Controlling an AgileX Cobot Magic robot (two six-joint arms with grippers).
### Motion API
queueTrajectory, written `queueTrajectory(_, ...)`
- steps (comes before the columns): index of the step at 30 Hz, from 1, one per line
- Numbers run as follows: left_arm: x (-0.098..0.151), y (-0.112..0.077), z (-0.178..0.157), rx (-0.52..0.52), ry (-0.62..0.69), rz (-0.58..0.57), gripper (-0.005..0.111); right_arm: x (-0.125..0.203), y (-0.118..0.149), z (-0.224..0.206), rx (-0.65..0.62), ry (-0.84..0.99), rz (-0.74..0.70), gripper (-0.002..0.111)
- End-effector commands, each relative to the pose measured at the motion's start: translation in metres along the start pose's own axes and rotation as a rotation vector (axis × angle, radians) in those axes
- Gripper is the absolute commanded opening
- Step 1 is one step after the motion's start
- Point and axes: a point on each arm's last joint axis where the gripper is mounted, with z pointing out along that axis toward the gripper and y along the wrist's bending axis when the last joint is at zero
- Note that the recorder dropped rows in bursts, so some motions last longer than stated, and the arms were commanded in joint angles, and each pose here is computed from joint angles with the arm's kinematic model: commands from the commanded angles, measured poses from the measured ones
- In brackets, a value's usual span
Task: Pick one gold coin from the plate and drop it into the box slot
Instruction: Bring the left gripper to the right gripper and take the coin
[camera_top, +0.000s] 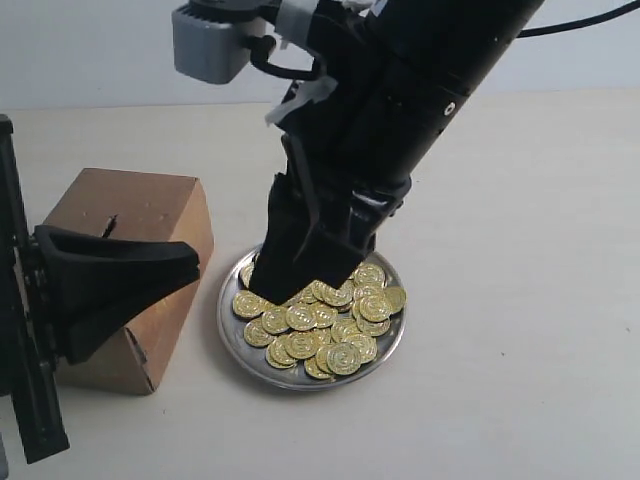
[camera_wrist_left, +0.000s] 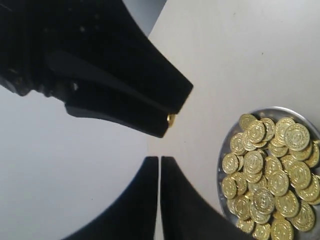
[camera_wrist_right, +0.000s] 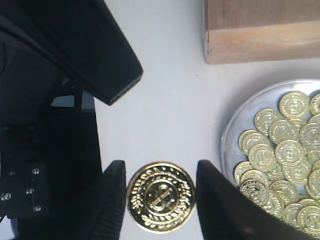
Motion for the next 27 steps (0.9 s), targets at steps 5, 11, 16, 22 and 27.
queueTrajectory(5,-0.008,0.004,0.001,-0.020,-0.068,0.033,0.045,0.007,0.005,0.010,-0.065,-0.010,-0.018,0.035)
queueTrajectory(11,-0.015,-0.001,0.002,0.012,-0.095,0.130,0.053,0.008,0.006,0.012,-0.083,-0.018,-0.033,0.035)
queueTrajectory(16,-0.017,-0.008,0.007,0.060,-0.099,0.173,0.053,0.007,0.008,0.010,-0.086,-0.030,-0.041,0.035)
queueTrajectory(22,-0.018,-0.012,0.013,0.092,-0.114,0.191,0.053,0.007,0.010,0.007,-0.088,-0.042,-0.042,0.035)
queueTrajectory(27,-0.018,-0.009,0.019,0.099,-0.114,0.188,0.053,0.006,0.013,0.004,-0.092,-0.060,-0.049,0.035)
